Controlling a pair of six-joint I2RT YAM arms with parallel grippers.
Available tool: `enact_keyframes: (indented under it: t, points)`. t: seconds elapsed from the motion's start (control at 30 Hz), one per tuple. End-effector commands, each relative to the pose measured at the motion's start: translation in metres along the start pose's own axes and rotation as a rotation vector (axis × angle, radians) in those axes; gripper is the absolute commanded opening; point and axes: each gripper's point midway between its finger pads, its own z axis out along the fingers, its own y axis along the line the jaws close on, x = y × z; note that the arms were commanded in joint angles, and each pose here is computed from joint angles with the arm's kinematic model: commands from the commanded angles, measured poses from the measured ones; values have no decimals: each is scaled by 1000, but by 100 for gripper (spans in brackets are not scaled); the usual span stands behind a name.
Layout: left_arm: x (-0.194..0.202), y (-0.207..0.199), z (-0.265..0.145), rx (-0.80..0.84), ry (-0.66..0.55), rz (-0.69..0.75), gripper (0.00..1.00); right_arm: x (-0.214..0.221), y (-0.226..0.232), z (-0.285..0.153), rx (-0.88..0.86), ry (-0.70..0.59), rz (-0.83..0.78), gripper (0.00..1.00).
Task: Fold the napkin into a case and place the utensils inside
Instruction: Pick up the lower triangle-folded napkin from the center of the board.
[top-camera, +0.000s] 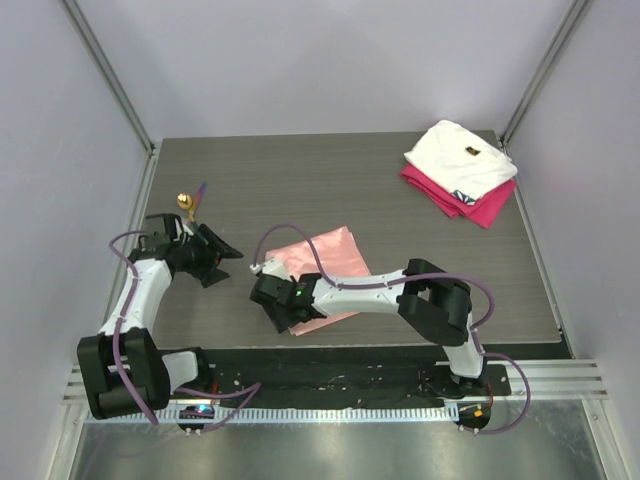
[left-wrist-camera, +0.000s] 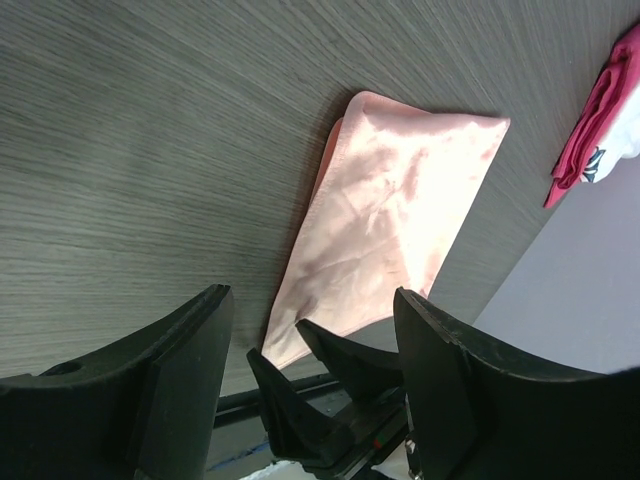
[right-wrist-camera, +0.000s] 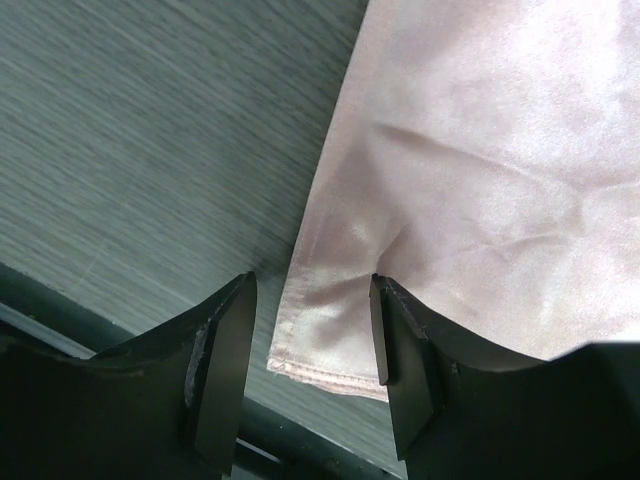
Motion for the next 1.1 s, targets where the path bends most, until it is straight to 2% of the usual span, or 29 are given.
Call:
enact_keyframes:
  t: [0.0,0.1,0.5,0.63,0.73,0.77,0.83,0.9,0.93,1.07]
  points:
    - [-5,-7,0,41,-3,31,70,-20,10,-22,-14,-51,2,54]
    - [-6,-7,1,44,-3,31,70,-16,8,-23,-11,-45,11,49]
    - [-5,-8,4,56,11,25,70,24,-4,6,54,34,-10,51]
    - [-5,-8,4,54,11,25,70,38,-9,16,95,62,-18,48]
    - [-5,-7,4,53,14,24,70,44,-13,19,110,64,-14,36]
    - [-5,-7,5,55,12,25,70,44,-13,20,111,61,-14,27]
    - [-4,-7,6,57,18,25,70,40,-13,18,109,52,-14,16]
    - [-3,-6,7,64,21,24,70,31,-9,14,95,32,-9,11]
    - [-2,-7,8,74,29,26,70,28,-8,13,90,27,-7,3]
    - [2,-4,11,75,42,26,71,12,-2,2,53,0,16,1]
